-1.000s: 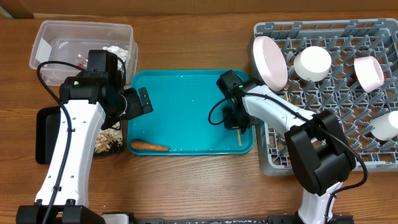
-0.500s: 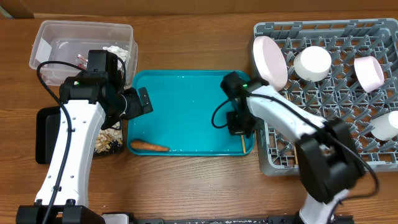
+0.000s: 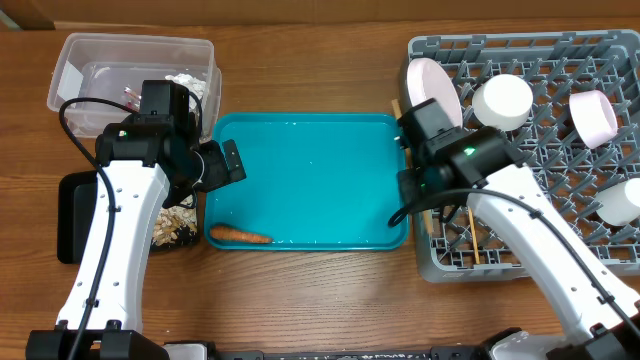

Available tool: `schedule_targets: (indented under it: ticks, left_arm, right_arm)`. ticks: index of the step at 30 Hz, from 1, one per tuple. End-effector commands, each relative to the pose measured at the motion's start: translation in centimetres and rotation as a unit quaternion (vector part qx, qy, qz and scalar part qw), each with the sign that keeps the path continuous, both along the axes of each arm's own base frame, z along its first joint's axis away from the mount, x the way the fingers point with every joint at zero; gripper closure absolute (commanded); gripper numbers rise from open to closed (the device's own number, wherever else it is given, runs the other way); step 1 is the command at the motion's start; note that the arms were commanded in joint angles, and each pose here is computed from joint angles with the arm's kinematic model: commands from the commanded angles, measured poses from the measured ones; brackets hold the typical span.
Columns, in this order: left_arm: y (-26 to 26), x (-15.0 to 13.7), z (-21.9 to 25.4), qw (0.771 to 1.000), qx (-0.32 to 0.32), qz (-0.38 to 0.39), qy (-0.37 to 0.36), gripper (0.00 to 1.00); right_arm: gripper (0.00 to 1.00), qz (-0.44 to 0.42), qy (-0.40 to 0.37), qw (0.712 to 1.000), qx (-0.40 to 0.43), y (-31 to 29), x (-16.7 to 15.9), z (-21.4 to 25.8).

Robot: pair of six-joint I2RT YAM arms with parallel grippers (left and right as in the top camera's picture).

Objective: Sort waste into correct bins and load items into the dishwasher
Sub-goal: 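Carry the chopstick to the rack and insert it upright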

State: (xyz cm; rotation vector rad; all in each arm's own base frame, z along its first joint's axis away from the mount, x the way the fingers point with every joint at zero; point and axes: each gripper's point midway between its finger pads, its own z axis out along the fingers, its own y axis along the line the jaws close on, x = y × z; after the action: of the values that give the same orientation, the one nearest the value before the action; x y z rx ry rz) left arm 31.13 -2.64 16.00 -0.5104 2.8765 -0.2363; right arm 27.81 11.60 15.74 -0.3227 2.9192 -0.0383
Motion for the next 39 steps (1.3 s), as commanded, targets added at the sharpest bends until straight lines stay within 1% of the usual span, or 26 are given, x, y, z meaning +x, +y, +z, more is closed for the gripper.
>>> schedule_targets:
  ticks: [1, 5, 9, 12, 15, 18, 22, 26, 28, 32, 36, 39]
  left_arm:
    - [0.1, 0.0, -0.3, 1.0, 0.009, -0.007, 0.004, 0.0]
    - [0.1, 0.0, -0.3, 1.0, 0.009, -0.007, 0.003, 0.0]
    - [0.1, 0.0, -0.3, 1.0, 0.009, -0.007, 0.003, 0.0]
    - [0.1, 0.0, -0.3, 1.0, 0.009, -0.007, 0.002, 0.0]
    - [0.1, 0.0, -0.3, 1.0, 0.009, -0.007, 0.002, 0.0]
    - [0.1, 0.0, -0.3, 1.0, 0.009, -0.007, 0.003, 0.0]
    - [0.1, -0.1, -0.4, 1.0, 0.009, -0.007, 0.005, 0.0]
    - [0.1, 0.0, -0.3, 1.0, 0.009, -0.007, 0.003, 0.01]
    - [0.1, 0.0, -0.3, 1.0, 0.009, -0.007, 0.003, 0.0]
    - [0.1, 0.0, -0.3, 1.0, 0.009, -0.007, 0.003, 0.01]
    - [0.1, 0.0, -0.3, 1.0, 0.009, -0.007, 0.003, 0.0]
    - [0.1, 0.0, -0.4, 1.0, 0.009, -0.007, 0.004, 0.0]
  right_arm:
    - [0.96, -0.047, -0.031, 0.997, -0.054, -4.4, 1.8, 0.8]
    - [0.96, -0.1, -0.005, 0.993, -0.054, -7.8, 1.4, -0.3]
    - [0.96, -0.123, 0.022, 0.991, -0.056, -9.7, 0.5, -1.8]
    - [0.96, -0.111, 0.042, 0.991, -0.054, -10.1, -0.2, -3.3]
    - [0.89, -0.111, 0.046, 0.991, -0.057, -10.2, -0.5, -4.7]
    - [0.87, -0.113, 0.043, 0.991, -0.065, -10.5, -0.6, -5.6]
    - [0.87, -0.114, 0.042, 0.99, -0.073, -10.8, -0.6, -6.0]
    - [0.87, -0.114, 0.042, 0.99, -0.074, -10.8, -0.6, -6.0]
    - [0.83, -0.117, 0.04, 0.99, -0.073, -10.8, -0.5, -5.9]
    - [0.81, -0.12, 0.031, 0.99, -0.068, -10.6, 0.0, -5.1]
    - [0.8, -0.118, 0.018, 0.992, -0.05, -10.0, 0.8, -2.6]
    - [0.76, -0.111, 0.0, 0.994, 0.0, -8.3, 1.8, 0.2]
